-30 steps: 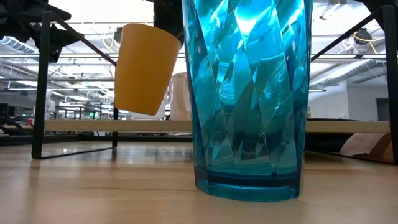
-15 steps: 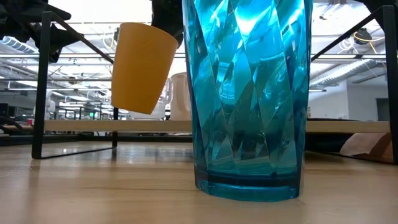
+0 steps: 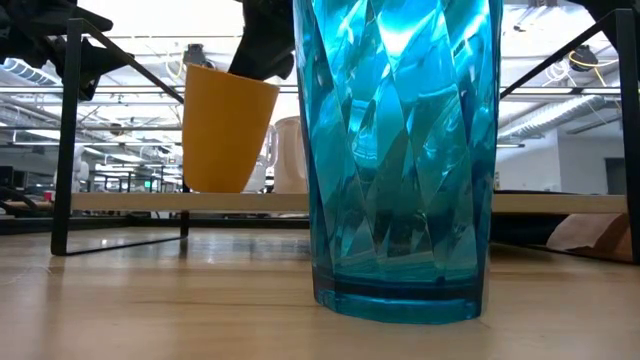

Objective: Stack small to large cups/mugs on shelf
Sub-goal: Align the yellow cup with the transparent mug on the shelf, then align the black mug with the white mug on the shelf

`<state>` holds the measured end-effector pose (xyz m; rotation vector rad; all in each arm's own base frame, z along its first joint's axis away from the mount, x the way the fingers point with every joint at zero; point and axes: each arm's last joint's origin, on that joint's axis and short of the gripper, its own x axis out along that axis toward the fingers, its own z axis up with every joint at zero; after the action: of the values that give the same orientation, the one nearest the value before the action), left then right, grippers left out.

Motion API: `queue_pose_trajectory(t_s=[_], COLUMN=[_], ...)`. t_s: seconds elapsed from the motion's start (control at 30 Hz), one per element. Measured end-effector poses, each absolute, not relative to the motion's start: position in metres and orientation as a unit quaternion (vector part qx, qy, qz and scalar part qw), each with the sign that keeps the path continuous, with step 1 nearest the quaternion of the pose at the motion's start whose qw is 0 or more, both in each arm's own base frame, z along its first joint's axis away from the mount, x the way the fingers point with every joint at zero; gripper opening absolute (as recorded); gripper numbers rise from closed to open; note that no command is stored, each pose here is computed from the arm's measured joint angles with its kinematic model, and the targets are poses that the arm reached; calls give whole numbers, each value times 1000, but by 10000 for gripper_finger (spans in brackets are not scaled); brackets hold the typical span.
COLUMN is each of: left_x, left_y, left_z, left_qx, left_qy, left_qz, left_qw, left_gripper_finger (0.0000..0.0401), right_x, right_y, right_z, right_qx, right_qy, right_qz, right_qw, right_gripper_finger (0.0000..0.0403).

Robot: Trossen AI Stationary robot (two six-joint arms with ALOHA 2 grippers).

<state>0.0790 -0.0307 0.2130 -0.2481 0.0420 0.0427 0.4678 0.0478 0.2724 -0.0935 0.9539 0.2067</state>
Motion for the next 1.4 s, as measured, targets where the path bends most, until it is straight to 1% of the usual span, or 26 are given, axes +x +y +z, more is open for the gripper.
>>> queue_pose_trajectory(t_s=[0.13, 0.3, 0.8, 1.07, 1.4], left_x=[79, 79, 79, 79, 79], left_y=[-31, -31, -31, -31, -31], left_z=[213, 213, 211, 211, 211], left_qx=[-124, -123, -126, -126, -126], left_qy=[21, 22, 30, 30, 30], left_qz=[21, 21, 22, 22, 22], left_qw=[992, 992, 991, 991, 991], left_gripper_finger=[237, 237, 237, 237, 237], right_x=[469, 469, 470, 470, 470], right_y=[46, 45, 36, 37, 32], right_z=[273, 273, 273, 273, 273], right_qx=[-44, -45, -50, -50, -49], right_qy=[453, 453, 453, 448, 447], right_qz=[97, 97, 94, 121, 117], right_qw=[885, 885, 885, 884, 886], right_gripper_finger=[78, 88, 89, 89, 89])
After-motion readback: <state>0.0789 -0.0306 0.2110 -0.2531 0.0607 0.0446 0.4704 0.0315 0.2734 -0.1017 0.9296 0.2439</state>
